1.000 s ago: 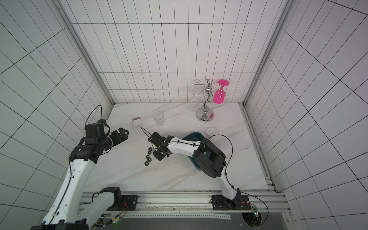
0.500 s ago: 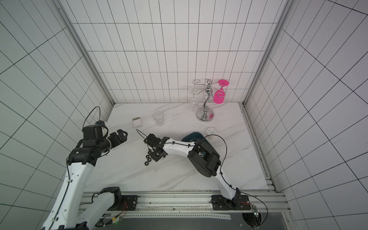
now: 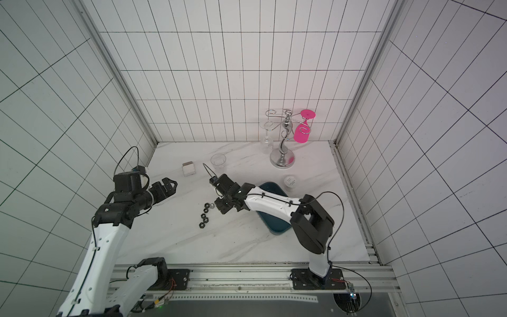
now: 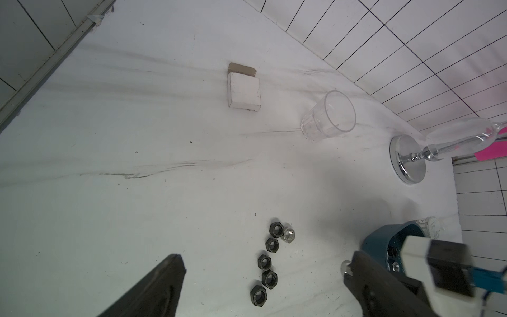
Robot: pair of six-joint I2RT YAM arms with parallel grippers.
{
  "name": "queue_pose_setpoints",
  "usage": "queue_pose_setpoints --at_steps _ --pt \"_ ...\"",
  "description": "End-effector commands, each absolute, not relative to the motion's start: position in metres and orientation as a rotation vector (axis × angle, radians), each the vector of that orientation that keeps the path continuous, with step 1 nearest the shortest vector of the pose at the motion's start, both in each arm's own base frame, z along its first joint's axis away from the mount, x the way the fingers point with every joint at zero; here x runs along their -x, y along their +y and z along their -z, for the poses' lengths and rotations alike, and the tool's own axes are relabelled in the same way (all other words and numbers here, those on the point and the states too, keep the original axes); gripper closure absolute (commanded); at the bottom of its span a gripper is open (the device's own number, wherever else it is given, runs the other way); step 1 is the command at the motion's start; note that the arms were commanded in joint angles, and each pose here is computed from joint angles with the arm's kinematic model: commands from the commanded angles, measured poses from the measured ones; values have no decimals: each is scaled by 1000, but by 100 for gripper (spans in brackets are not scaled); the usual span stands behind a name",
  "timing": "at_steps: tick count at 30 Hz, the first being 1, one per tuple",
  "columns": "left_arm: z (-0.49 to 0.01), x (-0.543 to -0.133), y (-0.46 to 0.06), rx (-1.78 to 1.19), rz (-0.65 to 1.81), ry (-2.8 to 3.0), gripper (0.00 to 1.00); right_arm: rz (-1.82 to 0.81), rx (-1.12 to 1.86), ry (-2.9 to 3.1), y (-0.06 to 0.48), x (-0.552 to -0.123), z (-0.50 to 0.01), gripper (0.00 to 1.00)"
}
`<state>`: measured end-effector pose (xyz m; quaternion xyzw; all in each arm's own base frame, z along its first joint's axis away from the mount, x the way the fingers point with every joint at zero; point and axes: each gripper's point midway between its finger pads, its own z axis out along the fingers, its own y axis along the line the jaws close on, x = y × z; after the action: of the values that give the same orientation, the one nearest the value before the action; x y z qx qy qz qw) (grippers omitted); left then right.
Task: Put the nuts on the desktop into the storage box
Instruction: Pick up the nut from the center of the board, then place the nut in the storage box.
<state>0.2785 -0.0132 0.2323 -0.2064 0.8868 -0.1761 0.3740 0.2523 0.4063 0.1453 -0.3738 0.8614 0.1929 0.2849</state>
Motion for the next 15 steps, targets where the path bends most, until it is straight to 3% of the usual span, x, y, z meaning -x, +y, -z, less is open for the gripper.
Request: queue_pose_setpoints --at_steps 1,9,15 --pt "-237 -289 -23 517 545 2236 2 -473 810 2370 359 -275 -151 85" --pt "-229 -302 -43 492 587 2242 2 -259 489 2554 226 -290 -118 84" --pt "-227 -306 -50 478 589 2253 2 -181 373 2709 178 -283 -75 82"
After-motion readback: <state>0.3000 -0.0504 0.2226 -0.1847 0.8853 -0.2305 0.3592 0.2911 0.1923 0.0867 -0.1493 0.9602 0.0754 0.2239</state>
